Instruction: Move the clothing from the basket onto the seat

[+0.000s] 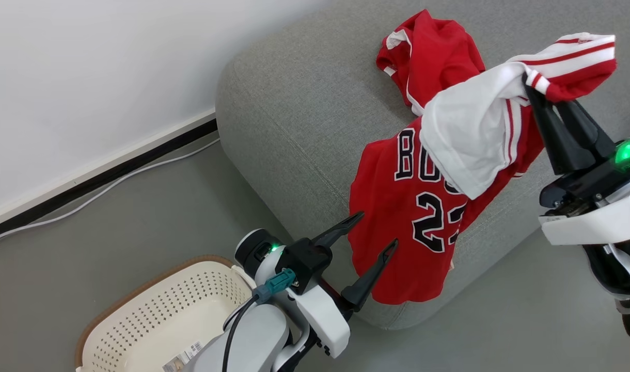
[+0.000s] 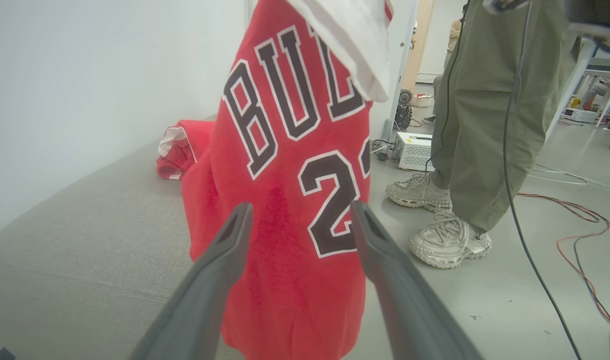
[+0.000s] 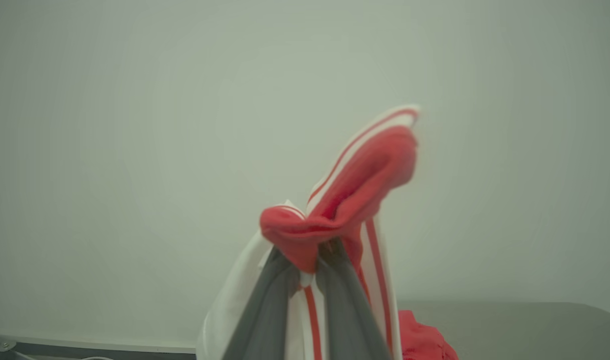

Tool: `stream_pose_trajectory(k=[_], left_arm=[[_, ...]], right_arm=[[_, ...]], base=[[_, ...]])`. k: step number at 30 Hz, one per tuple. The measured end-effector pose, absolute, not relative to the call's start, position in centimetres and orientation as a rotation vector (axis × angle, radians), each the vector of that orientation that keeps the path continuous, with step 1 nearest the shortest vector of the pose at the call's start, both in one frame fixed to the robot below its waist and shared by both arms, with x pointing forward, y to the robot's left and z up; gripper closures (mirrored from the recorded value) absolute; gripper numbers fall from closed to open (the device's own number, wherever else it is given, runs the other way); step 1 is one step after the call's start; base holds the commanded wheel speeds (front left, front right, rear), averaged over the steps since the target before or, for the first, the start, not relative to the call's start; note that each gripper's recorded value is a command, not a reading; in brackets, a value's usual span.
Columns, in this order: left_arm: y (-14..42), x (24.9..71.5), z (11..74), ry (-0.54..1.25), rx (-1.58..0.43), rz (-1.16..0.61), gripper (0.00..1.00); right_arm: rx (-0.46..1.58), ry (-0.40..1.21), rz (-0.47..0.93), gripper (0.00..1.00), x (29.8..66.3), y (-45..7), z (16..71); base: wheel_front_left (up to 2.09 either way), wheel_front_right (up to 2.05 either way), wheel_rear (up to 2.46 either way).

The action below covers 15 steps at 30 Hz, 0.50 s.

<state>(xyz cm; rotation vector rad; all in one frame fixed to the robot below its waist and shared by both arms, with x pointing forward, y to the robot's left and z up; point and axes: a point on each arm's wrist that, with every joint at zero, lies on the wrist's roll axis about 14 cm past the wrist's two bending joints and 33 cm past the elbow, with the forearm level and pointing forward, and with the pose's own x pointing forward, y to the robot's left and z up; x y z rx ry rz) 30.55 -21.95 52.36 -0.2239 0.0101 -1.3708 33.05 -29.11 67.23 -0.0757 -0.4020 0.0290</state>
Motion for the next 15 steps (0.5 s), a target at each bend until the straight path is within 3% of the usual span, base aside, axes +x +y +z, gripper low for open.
stream_pose_trajectory(k=[15], left_arm=[[-22.8, 29.9, 51.8, 0.022, -0.264, -1.402, 0.0]], right_arm=[[-0.153, -0.384, -0.036, 1.0, 33.5, -32.2, 68.0]], base=[[0.0, 0.0, 0.0]])
